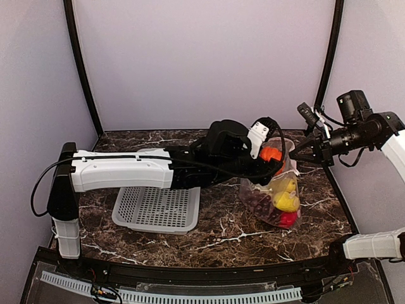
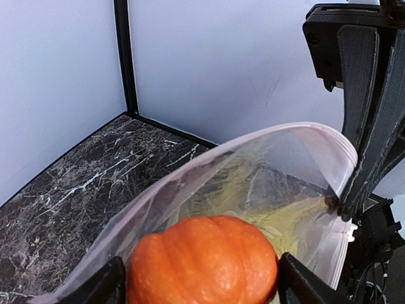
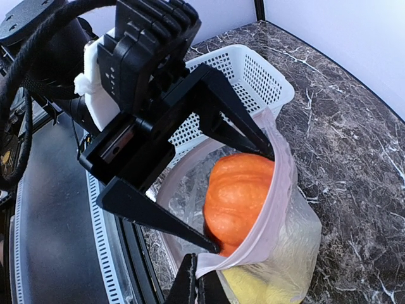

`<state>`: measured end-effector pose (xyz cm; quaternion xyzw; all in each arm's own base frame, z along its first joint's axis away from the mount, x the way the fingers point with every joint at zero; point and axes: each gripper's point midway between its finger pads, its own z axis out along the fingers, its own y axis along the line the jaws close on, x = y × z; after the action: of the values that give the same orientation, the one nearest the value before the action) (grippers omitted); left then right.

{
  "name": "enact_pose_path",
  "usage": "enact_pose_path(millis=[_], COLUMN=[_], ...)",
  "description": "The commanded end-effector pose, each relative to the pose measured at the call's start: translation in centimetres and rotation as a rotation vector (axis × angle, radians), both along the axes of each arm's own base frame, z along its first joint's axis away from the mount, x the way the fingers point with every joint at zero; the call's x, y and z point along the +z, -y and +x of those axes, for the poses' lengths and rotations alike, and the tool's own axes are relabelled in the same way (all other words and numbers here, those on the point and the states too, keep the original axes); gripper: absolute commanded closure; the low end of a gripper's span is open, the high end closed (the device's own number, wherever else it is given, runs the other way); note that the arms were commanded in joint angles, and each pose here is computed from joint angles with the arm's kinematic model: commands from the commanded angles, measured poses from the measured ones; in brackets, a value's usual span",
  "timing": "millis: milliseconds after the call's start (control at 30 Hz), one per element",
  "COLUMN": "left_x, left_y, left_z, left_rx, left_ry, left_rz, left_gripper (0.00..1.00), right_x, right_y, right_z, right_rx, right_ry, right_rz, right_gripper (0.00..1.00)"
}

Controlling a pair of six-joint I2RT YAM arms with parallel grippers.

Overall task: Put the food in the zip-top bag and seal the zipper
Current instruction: Place the fake vegetable in the zipper food storage bag.

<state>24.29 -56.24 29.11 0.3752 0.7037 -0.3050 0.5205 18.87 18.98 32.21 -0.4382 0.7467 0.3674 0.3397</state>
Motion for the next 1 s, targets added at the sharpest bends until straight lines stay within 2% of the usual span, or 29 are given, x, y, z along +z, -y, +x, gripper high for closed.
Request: enact_pose_path(millis=[0,300,400,500,600,667,833,967], left_x=[1.8,5.7,8.9,9.9,8.8,7.8,4.9,3.2], left_y=[-0.5,-1.3,-3.1,-5.9,-10.0,-11.9,-13.4,-14.0], left_z=[0.4,-1.9,-4.5,-5.8,-5.8,-5.1,-5.5,-4.9], left_rx=[0.036,-0.043,-0.098,-0.121,-0.068,-0.016,-0.045,-0.033], left_ry=[0.010,-0.030,0.058,0.142,0.235,0.238,0.240,0.293], left_rz=[-0.010,-0.097,-0.142,-0.143,-0.083,-0.038,0.110,0.227], left_gripper=[0.13,0.02,0.01,0.01,0.01,0.01,0.02,0.02], right_x=[1.5,1.0,1.1,1.2,0.9,0.6,0.3,0.2], right_y=[-0.4,-0.6,-0.5,-0.3,-0.2,-0.4,-1.2,-1.9], right_z=[-0.3,0.0,-0.1,-0.4,-0.4,-0.5,-1.6,-2.4], right_rx=[0.027,0.025,0.024,0.028,0.031,0.044,0.115,0.164], right_ry=[0.053,0.038,0.046,0.059,0.061,0.046,-0.006,-0.015], right_rz=[0.034,0.039,0.033,0.026,0.015,0.010,0.006,-0.022], right_gripper=[0.98,0.98,0.98,0.98,0.97,0.97,0.96,0.96])
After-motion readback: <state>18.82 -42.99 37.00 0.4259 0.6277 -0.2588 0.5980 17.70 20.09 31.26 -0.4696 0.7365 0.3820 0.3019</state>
